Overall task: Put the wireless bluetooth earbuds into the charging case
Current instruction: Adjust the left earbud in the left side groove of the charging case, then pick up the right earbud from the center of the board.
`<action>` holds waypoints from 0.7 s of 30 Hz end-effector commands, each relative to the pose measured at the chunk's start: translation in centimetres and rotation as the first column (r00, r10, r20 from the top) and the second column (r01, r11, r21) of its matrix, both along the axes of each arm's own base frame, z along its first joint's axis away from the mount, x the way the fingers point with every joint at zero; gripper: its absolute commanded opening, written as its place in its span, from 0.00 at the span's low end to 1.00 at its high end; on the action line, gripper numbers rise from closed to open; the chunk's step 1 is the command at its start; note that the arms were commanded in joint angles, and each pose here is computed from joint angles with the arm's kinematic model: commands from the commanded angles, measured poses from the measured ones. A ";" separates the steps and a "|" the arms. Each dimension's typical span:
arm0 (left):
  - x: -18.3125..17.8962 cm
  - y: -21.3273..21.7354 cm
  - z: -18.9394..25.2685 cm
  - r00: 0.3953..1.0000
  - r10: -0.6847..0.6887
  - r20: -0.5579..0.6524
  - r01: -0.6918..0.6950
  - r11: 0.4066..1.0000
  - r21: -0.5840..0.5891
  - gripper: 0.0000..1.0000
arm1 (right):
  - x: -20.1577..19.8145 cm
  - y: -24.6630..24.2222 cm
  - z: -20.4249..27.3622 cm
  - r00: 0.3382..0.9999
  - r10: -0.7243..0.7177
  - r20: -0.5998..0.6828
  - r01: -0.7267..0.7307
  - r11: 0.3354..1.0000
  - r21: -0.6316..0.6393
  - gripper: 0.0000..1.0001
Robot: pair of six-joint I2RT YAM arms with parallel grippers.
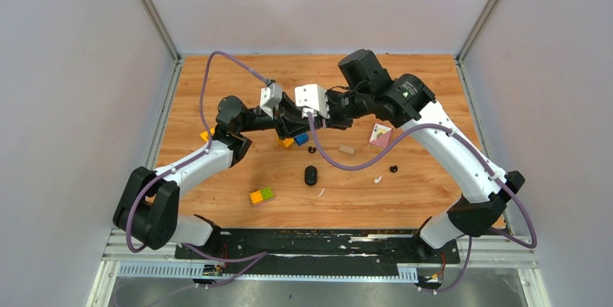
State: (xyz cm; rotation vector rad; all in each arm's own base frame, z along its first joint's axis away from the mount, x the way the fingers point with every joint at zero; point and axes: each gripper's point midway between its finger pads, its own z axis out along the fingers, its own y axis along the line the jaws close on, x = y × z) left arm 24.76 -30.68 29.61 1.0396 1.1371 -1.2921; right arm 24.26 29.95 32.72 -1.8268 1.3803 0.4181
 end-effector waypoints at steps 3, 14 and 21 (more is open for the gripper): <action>0.1 0.3 2.0 0.998 0.020 0.067 -0.018 0.999 -0.033 0.00 | 0.0 0.1 3.6 0.998 -0.022 0.067 0.016 0.996 0.088 0.32; 2.4 1.3 1.0 0.989 0.120 -0.089 -0.123 0.992 -0.027 0.00 | -3.0 -6.1 2.4 0.968 -0.213 -0.133 0.231 0.962 0.144 0.29; 3.9 3.2 1.4 0.969 0.195 -0.153 -0.199 0.980 -0.014 0.00 | -4.5 -13.9 -11.4 0.826 -0.393 -0.405 0.359 0.920 -0.159 0.25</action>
